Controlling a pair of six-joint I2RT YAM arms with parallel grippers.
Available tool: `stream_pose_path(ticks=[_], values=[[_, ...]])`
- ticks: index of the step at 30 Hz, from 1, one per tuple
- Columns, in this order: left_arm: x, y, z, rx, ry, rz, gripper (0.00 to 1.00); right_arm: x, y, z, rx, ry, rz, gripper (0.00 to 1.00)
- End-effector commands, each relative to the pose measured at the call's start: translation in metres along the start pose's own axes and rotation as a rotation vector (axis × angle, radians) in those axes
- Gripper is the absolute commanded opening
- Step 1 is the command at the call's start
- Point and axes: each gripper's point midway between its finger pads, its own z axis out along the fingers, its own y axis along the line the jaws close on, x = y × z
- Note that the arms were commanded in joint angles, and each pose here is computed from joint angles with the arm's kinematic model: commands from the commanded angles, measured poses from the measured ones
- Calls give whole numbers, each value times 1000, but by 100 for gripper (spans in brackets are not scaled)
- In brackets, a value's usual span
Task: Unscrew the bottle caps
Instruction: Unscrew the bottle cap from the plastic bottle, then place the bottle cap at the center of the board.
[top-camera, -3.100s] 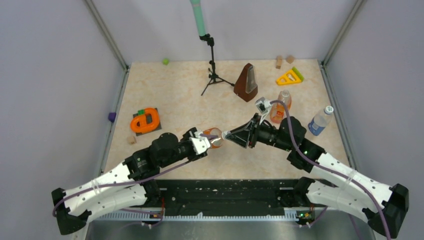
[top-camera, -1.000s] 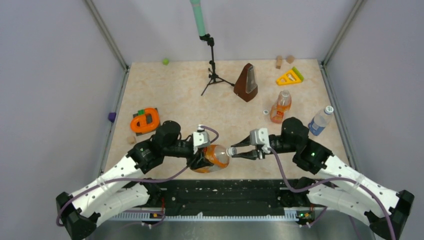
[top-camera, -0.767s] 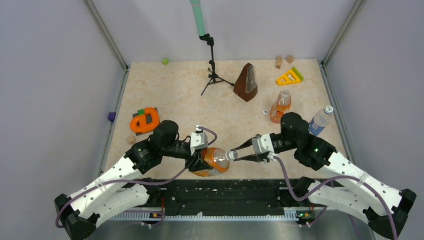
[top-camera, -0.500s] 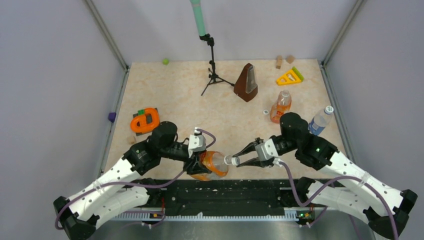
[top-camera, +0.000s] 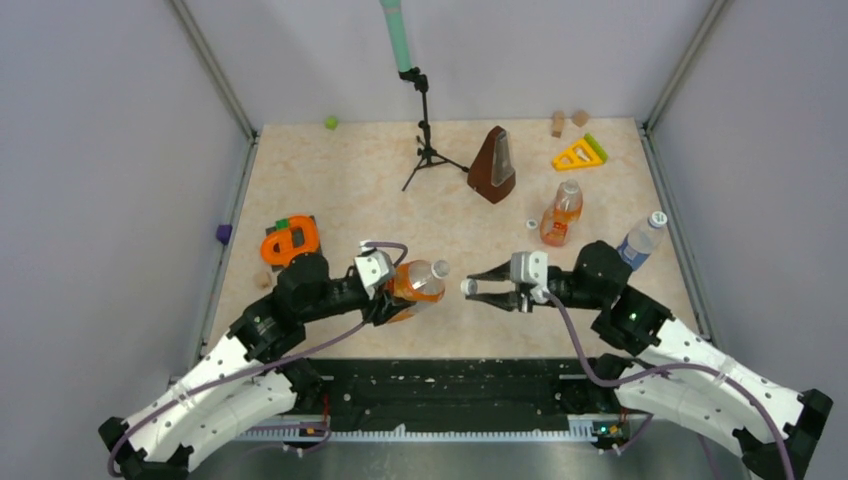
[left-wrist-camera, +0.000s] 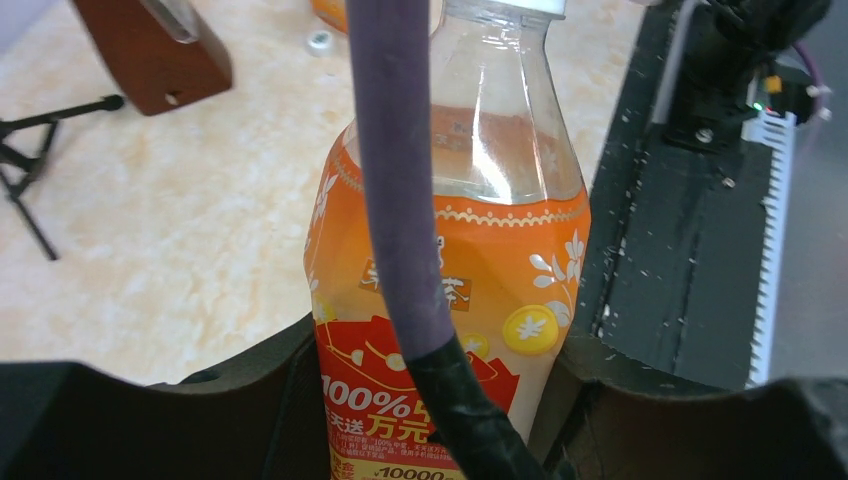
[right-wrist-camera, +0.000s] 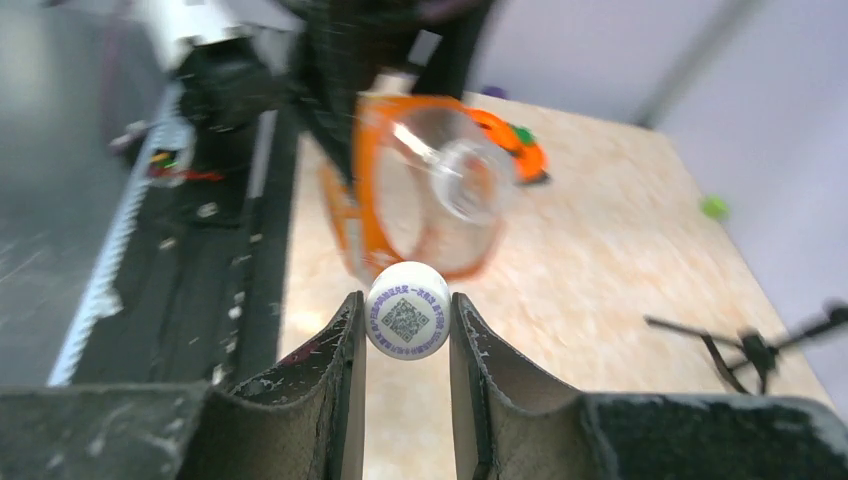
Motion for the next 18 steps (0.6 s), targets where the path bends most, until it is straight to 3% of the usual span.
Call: stream_pose_path(ticks=[1,8,13,18], values=[[-27,40,-20,-270,-161,27,0,-6,-77,-7,439,-27,137,0],[-38,53,-46,-409,-334,53,0,81,-154,-21,931,272,420,0],[-49,52,-48,-400,-331,56,0,160,-193,-32,1070,505,626,0],[-45,52,-39,-380,-281,40,0,224,-202,-26,1113,638,714,0]])
